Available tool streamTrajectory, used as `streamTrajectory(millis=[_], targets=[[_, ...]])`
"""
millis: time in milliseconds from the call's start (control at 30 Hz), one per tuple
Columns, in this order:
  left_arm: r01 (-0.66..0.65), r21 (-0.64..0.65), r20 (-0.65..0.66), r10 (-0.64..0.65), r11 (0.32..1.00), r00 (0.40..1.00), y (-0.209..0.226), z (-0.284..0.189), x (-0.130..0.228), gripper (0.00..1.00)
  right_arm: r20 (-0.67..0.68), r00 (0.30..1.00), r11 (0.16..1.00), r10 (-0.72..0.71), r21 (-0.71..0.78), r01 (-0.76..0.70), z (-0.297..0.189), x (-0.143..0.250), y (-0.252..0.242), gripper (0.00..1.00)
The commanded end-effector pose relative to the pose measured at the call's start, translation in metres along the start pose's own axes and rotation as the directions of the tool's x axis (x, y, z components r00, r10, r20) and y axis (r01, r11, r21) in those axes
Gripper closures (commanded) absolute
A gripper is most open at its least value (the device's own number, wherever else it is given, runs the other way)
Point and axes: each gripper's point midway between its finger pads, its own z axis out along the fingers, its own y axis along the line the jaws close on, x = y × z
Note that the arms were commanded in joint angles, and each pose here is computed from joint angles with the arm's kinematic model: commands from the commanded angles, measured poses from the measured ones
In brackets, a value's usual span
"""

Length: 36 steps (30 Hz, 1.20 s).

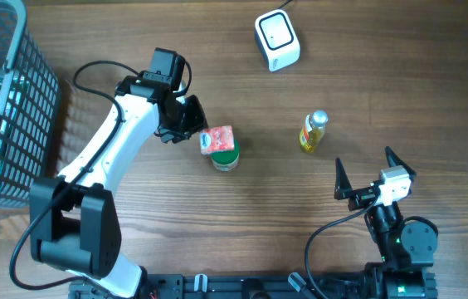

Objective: Scan the item barcode

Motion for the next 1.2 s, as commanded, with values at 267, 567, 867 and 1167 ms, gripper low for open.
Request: streamTrajectory(millis=[267, 567, 867, 1167], targets=[[-0.033, 0.041, -0.135, 0.039, 0.999, 0.99, -0.003, -0.004, 0.028, 0.67, 0.005, 1.0, 1.0, -0.003, 0.015, 0.003, 0.0, -0.001, -0.003, 0.0], [-0.059, 0.043, 0.077, 0.055, 0.997, 0.995, -0.005, -0.057, -0.009, 0.49, 0.005, 1.0, 1.0, -0.002, 0.015, 0.002, 0.0, -0.001, -0.003, 0.0], [-0.276, 0.06, 0.081, 0.271, 0.959, 0.959, -0.018, -0.068, 0.008, 0.38, 0.005, 1.0, 1.0, -0.003, 0.015, 0.003, 0.0, -0.001, -0.003, 0.0], [-0.621, 0.013, 0.03, 0.621, 0.784, 0.783, -0.05, -0.052, 0.054, 0.25, 0.005, 1.0, 1.0, -0.003, 0.015, 0.003, 0.0, -0.001, -0.003, 0.0]])
